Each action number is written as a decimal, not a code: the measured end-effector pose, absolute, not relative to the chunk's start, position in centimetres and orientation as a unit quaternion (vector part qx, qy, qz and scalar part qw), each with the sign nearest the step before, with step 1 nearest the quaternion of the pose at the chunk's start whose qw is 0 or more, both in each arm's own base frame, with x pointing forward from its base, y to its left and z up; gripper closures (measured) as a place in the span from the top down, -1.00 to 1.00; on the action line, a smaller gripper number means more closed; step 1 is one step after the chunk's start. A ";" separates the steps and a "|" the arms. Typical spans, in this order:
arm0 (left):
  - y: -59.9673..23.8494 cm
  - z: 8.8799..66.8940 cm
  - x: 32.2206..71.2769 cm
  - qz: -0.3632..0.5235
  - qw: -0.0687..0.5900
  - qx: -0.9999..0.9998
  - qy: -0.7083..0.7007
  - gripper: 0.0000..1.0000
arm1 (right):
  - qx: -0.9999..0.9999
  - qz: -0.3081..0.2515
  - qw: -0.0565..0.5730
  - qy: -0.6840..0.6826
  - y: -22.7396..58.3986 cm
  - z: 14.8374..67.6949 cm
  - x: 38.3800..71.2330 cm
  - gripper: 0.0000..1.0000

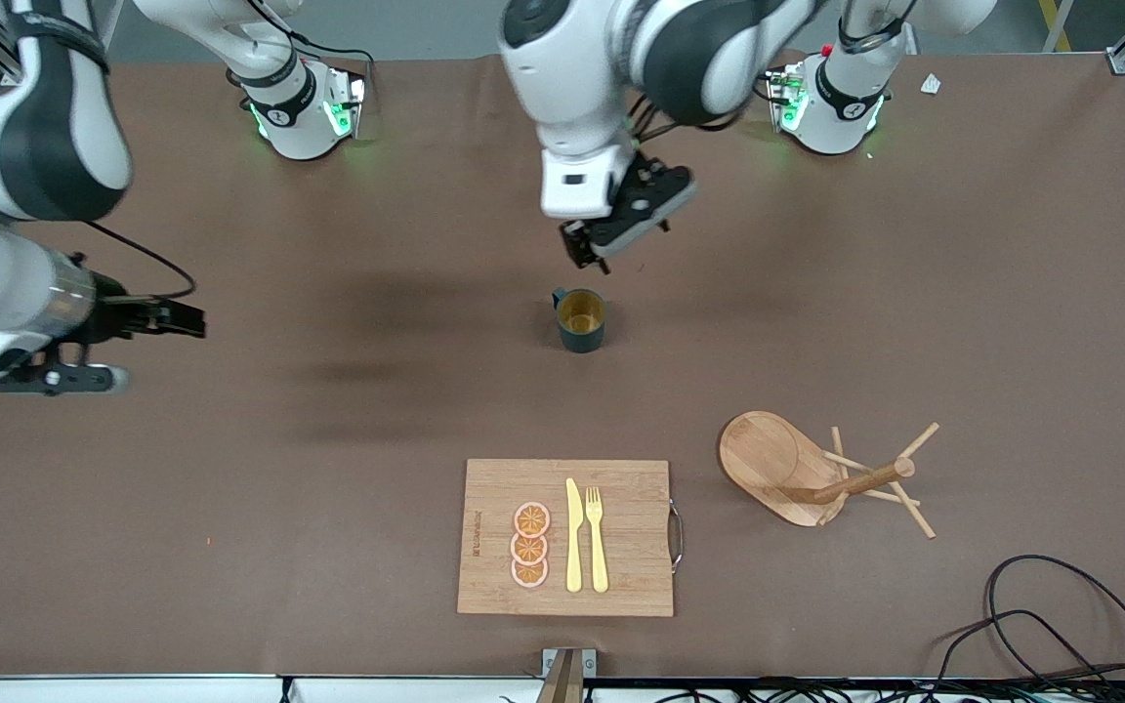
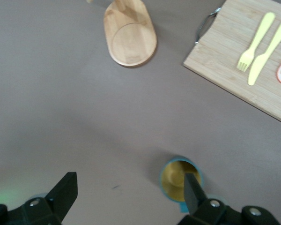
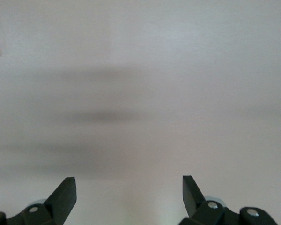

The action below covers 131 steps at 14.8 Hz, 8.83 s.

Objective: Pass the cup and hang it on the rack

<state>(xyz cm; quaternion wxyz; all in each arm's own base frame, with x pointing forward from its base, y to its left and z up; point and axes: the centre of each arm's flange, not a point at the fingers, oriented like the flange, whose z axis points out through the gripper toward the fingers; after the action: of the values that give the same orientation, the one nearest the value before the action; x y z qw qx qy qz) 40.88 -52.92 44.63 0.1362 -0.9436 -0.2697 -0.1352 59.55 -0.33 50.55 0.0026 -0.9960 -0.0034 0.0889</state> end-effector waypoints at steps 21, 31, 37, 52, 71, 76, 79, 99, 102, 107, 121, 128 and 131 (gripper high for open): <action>-63.2 12.6 30.3 -0.368 0.162 -0.873 -0.275 0.98 | -0.995 0.099 0.017 -0.002 -10.5 58.3 57.0 1.00; -63.5 12.4 29.9 -0.384 0.158 -0.872 -0.260 -0.52 | -0.992 0.121 0.007 0.042 -6.7 59.2 56.6 1.00; -63.6 12.5 30.1 -0.385 0.161 -0.874 -0.250 -0.57 | -0.996 0.082 0.003 0.027 -5.5 62.4 54.5 1.00; -53.8 43.8 50.2 -0.016 -0.049 -0.926 -0.374 -0.57 | -0.997 0.061 0.007 0.036 -5.4 65.8 49.4 1.00; -14.2 48.3 68.6 0.353 -0.438 -0.748 -0.351 -0.57 | -0.998 0.048 0.006 0.039 -5.4 66.4 49.3 1.00; -11.4 43.7 69.7 0.358 -0.461 -0.742 -0.329 -0.57 | -0.998 0.048 0.006 0.038 -5.3 66.4 49.3 1.00; -9.0 41.1 70.1 0.361 -0.472 -0.738 -0.319 -0.57 | -0.998 0.049 0.006 0.038 -5.3 66.4 49.3 1.00; -1.0 34.2 70.6 0.337 -0.517 -0.729 -0.296 -0.57 | -0.998 0.047 0.005 0.032 -4.7 66.6 49.2 1.00; -0.6 33.6 70.6 0.339 -0.519 -0.726 -0.298 -0.30 | -0.998 0.047 0.005 0.031 -4.6 66.6 49.2 1.00; -0.6 35.9 70.9 0.335 -0.515 -0.728 -0.303 0.73 | -0.998 0.047 0.005 0.031 -4.6 66.6 49.2 1.00; -0.9 56.0 63.6 0.174 -0.241 -0.928 -0.226 1.00 | -0.999 0.047 0.005 0.028 -4.3 66.6 49.2 1.00; -4.5 62.8 59.4 0.071 -0.077 -0.993 -0.056 1.00 | -0.998 0.051 0.005 0.028 -4.3 66.6 49.1 1.00; -5.2 64.2 58.3 0.052 -0.047 -0.997 -0.026 1.00 | -0.998 0.051 0.005 0.028 -4.3 66.6 49.1 1.00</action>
<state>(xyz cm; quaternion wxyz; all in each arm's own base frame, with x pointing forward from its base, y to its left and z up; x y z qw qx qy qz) 58.34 -5.18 64.23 -0.0472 -0.9972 -0.0261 0.0516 49.09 -4.26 66.59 0.0048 -0.9983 0.0278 0.0509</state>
